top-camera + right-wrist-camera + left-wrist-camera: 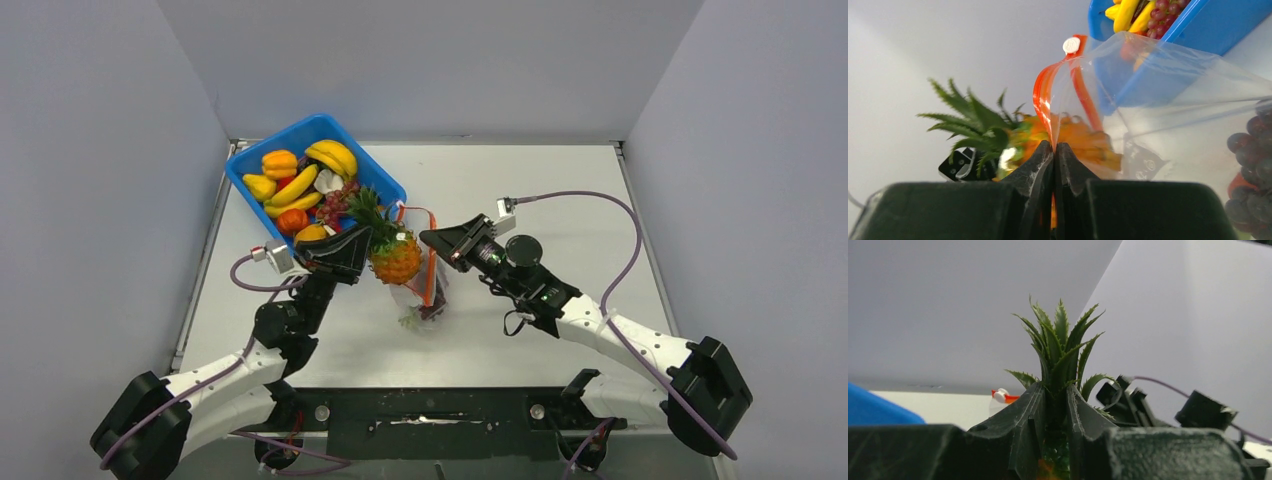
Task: Place the food in the zip-top bag and seal the zipper
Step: Place the fake fruit in the zipper food storage bag.
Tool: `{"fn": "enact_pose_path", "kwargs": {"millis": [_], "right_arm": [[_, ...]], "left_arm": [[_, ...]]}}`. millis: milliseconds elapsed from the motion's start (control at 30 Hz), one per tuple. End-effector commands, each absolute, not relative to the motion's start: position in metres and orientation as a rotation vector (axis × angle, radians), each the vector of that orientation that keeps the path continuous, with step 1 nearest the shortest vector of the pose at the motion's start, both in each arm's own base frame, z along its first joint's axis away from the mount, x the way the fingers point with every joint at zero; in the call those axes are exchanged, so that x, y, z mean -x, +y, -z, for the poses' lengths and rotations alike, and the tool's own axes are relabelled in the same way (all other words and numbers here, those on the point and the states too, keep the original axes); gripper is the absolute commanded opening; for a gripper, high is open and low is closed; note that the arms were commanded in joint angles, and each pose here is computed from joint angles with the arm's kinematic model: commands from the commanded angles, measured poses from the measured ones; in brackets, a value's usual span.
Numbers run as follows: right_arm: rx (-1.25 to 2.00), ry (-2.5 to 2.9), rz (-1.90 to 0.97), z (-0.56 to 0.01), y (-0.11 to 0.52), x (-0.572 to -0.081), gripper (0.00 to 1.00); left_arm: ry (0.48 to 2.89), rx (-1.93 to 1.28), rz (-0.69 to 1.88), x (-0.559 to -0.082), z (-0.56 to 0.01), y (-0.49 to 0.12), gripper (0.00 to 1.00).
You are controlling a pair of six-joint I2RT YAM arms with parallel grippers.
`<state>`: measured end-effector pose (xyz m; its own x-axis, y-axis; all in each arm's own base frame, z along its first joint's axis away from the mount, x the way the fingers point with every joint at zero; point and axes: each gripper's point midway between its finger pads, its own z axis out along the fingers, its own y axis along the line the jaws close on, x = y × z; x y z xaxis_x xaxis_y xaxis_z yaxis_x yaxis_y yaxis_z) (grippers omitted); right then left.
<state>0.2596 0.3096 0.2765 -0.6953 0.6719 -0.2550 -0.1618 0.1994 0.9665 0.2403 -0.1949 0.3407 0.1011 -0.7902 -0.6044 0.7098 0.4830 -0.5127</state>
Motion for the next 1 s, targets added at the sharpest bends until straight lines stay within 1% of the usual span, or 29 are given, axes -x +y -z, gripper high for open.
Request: {"fn": "enact_pose_path", "kwargs": {"millis": [0, 233, 433, 533, 600, 700, 900, 967], "right_arm": [[-0.377, 1.595, -1.731, -0.347, 0.312, -0.247, 0.0], [-0.348, 1.596, -1.732, -0.35, 0.319, -0.244, 0.0], [-0.072, 1.636, -1.653, -0.357, 0.345, -0.245, 0.0], [-0.033, 1.629, -1.669, -0.357, 0.35, -0.245, 0.0], [-0.047, 1.647, -1.655, -0.352, 0.349, -0.247, 0.0], [-0.112, 1.682, -1.661, -0.34, 0.346, -0.249, 0.0], [-0.254, 1.683, -1.766, -0.327, 0.339, -0.245, 0.0], [-0.25, 1.731, -1.709, -0.319, 0.34, -0.248, 0.0]], "left_arm": [[1.077, 0.034, 0.971, -0.252, -0.313, -0.201, 0.0], [1.123, 0.022, 0.925, -0.254, -0.301, -0.204, 0.0], [1.257, -0.031, 0.882, -0.26, -0.287, -0.226, 0.0], [1.323, -0.066, 0.879, -0.256, -0.274, -0.235, 0.0], [1.329, -0.03, 0.894, -0.252, -0.273, -0.23, 0.0], [1.271, 0.045, 0.93, -0.244, -0.29, -0.214, 0.0], [1.062, 0.237, 0.998, -0.229, -0.352, -0.17, 0.0], [1.044, 0.266, 0.984, -0.229, -0.362, -0.162, 0.0]]}}
